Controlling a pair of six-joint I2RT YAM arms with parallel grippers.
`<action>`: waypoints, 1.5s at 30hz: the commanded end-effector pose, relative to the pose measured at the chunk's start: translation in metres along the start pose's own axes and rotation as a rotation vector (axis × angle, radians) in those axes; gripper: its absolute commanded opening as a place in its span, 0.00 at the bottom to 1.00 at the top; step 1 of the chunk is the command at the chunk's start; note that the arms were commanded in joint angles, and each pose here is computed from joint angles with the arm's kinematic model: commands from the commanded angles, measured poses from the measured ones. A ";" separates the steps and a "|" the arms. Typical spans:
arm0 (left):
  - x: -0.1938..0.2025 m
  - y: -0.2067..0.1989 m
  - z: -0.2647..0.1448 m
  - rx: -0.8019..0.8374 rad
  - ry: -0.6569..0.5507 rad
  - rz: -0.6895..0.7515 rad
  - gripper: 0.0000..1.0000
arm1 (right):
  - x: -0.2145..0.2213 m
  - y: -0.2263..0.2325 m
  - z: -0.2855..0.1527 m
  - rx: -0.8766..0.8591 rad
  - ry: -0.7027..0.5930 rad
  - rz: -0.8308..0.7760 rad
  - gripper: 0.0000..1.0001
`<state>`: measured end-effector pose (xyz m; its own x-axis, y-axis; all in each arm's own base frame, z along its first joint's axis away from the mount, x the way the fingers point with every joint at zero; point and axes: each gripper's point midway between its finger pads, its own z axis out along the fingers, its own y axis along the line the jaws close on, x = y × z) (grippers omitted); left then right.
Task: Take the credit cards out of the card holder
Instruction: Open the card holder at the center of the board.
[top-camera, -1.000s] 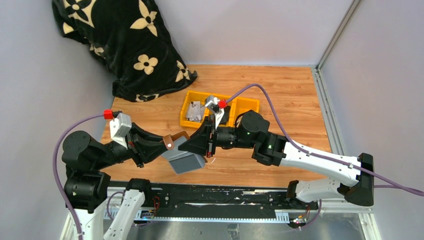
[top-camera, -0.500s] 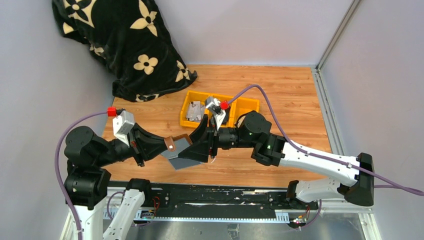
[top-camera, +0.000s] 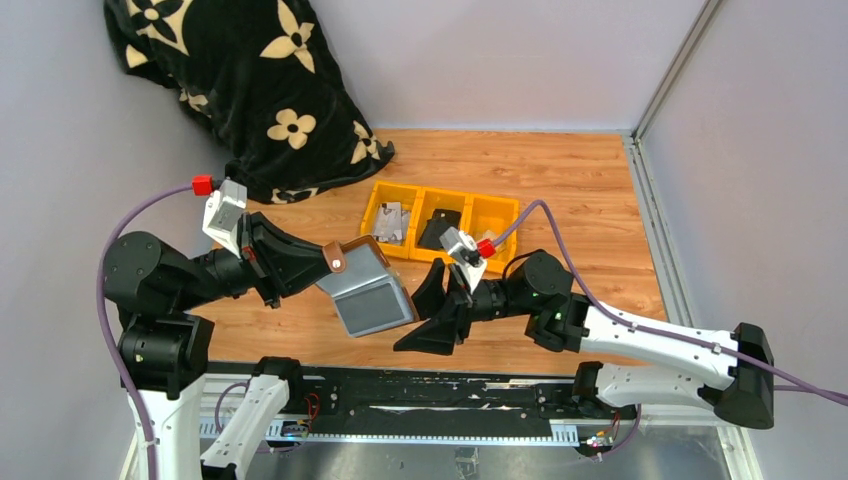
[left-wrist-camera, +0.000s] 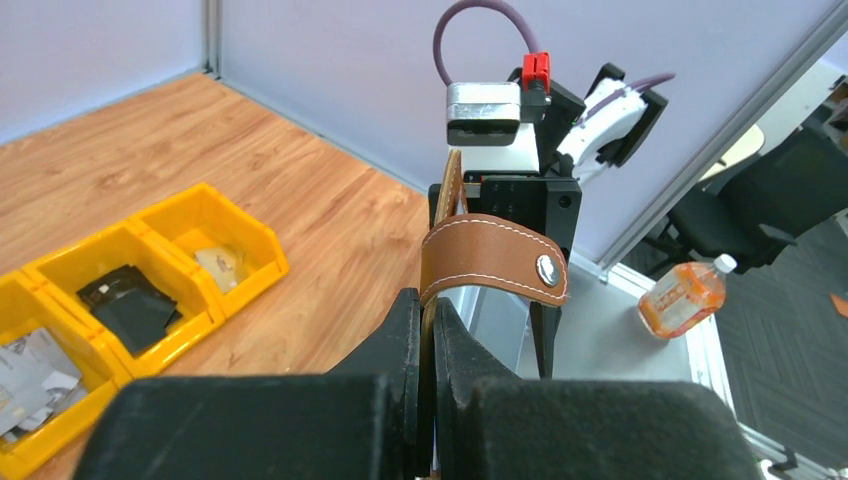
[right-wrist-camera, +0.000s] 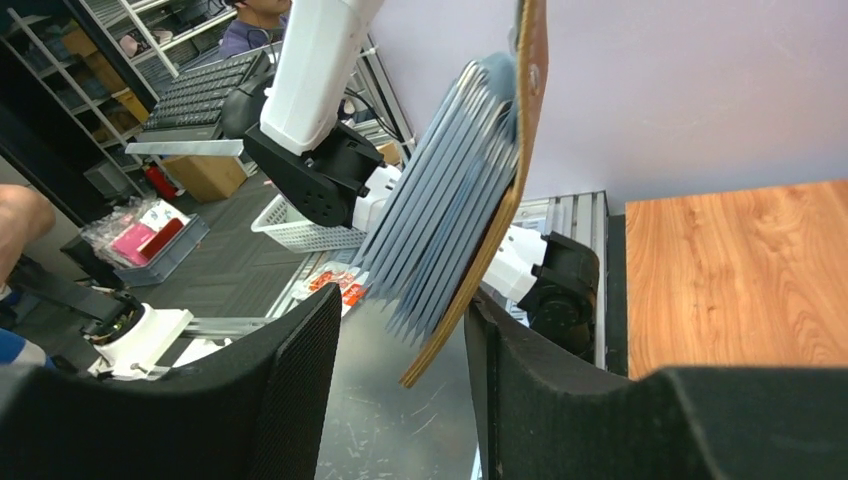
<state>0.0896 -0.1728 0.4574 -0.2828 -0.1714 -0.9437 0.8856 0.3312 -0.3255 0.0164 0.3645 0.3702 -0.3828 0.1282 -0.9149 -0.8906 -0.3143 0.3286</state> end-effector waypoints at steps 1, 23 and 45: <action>-0.022 -0.009 0.001 0.014 -0.068 0.009 0.00 | -0.010 0.016 -0.007 -0.044 -0.020 -0.087 0.51; -0.017 -0.014 0.000 0.030 -0.064 -0.024 0.00 | -0.053 -0.006 -0.003 0.125 -0.191 -0.073 0.41; -0.022 -0.023 0.000 0.059 -0.068 -0.093 0.00 | -0.085 -0.021 -0.004 0.263 -0.348 -0.156 0.22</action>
<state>0.0813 -0.1762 0.4828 -0.3434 -0.2614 -0.9021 0.8716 0.2690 -0.4097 0.0593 0.3642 0.3968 -0.2872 0.3278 -0.9000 -0.9567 -0.0524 0.2862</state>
